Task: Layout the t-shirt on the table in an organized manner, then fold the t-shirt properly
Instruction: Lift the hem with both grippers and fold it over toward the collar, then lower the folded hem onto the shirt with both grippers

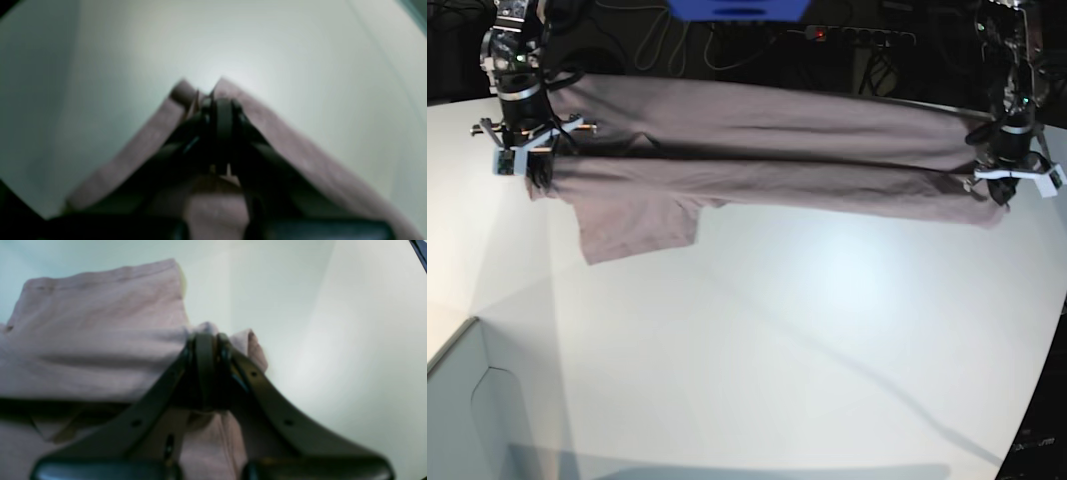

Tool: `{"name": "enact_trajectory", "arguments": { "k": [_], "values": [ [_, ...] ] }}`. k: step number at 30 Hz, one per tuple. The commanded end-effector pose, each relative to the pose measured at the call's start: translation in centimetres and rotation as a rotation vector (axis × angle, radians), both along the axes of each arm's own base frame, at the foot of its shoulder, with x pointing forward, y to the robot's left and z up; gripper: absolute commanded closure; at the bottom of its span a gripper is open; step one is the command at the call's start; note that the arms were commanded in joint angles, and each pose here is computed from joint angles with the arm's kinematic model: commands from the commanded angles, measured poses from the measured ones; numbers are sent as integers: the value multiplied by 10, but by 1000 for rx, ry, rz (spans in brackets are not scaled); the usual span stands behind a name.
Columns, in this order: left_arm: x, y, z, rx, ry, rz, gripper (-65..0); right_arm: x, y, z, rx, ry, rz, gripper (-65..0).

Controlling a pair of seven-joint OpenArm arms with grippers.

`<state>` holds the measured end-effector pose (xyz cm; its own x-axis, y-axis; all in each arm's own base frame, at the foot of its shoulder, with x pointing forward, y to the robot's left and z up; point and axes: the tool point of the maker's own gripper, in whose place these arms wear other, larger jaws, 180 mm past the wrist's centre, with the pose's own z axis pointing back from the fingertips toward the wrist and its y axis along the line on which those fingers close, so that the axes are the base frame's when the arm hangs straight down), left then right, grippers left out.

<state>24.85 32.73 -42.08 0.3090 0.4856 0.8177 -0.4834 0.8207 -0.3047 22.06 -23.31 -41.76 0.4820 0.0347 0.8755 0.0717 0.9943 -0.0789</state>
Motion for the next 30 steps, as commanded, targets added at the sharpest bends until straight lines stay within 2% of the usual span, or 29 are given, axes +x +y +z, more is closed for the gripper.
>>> {"name": "enact_trajectory", "arguments": {
  "k": [1, 7, 10, 13, 16, 18, 20, 24, 30],
  "values": [
    [3, 7, 8, 29, -24, 3, -3, 1, -3, 5, -5, -28, -2, 0],
    [-16, 10, -17, 2, 42, 31, -22, -4, -4, -6, 5, 1, -8, 0],
    [-23, 10, -19, 5, 55, 27, -127, -4, -4, -6, 5, 2, -8, 0],
    [-21, 9, -8, 15, 32, 17, -276, -3, -4, -6, 5, 1, -8, -4],
    [-15, 5, 13, 37, -17, -10, -361, -3, -4, -5, 4, -1, -8, -93],
    [-7, 2, 32, 50, -65, -23, -366, -3, -4, -4, 2, -5, -9, -159],
    [-1, 15, 52, 75, -115, 5, -366, -2, -6, -2, -1, -11, -12, -208],
    [29, 23, 74, 86, -183, 20, -366, 6, -6, 15, -19, -53, -3, -229],
    [73, 22, 48, -8, -22, -22, -366, 13, -5, 31, -34, -94, 6, -229]
  ]
}}
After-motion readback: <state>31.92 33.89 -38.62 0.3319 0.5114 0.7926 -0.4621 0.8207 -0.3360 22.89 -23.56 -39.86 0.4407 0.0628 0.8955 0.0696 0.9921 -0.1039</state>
